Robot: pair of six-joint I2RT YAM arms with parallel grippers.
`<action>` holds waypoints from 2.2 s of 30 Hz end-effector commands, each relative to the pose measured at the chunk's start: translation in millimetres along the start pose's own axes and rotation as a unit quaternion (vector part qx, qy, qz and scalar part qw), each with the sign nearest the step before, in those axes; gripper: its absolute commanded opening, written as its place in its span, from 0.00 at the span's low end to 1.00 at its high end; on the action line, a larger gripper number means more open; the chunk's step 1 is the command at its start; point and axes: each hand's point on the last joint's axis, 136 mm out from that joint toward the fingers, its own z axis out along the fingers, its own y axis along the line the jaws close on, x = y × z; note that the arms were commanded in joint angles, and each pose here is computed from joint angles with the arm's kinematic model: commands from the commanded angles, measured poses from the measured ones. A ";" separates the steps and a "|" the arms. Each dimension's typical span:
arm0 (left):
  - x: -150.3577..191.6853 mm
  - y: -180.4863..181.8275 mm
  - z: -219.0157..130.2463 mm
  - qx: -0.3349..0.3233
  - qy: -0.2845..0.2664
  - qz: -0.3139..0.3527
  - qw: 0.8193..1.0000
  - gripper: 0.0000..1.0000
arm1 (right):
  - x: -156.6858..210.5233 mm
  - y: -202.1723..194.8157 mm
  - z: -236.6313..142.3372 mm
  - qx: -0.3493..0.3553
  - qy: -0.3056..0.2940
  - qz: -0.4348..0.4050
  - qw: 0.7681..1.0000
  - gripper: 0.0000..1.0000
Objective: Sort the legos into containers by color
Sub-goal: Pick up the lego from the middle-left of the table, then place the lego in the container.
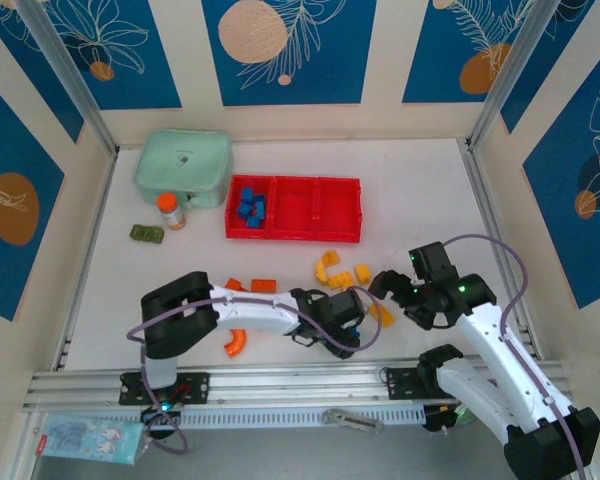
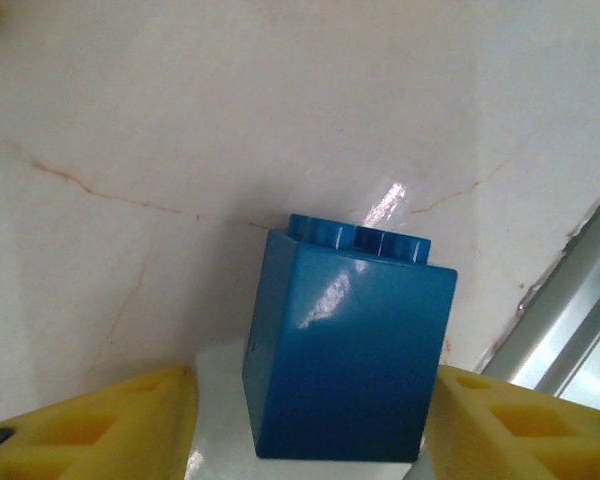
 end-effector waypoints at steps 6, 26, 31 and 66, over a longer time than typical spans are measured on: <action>-9.2 -2.3 8.9 -0.006 -0.013 0.015 1.000 0.53 | 1.5 0.3 1.7 -0.010 0.005 0.006 1.000 0.99; -25.1 25.2 -43.6 -0.015 -0.084 -0.038 0.996 0.22 | -4.3 29.3 -13.9 -0.069 0.003 -0.019 0.997 0.99; -35.6 63.1 -84.4 -0.051 -0.123 -0.085 0.987 0.20 | -7.5 55.7 -18.3 -0.120 0.008 -0.061 0.991 0.99; -124.1 397.4 -179.7 -0.238 -0.146 -0.339 0.898 0.36 | -19.4 177.4 27.5 -0.186 0.028 -0.220 0.957 0.99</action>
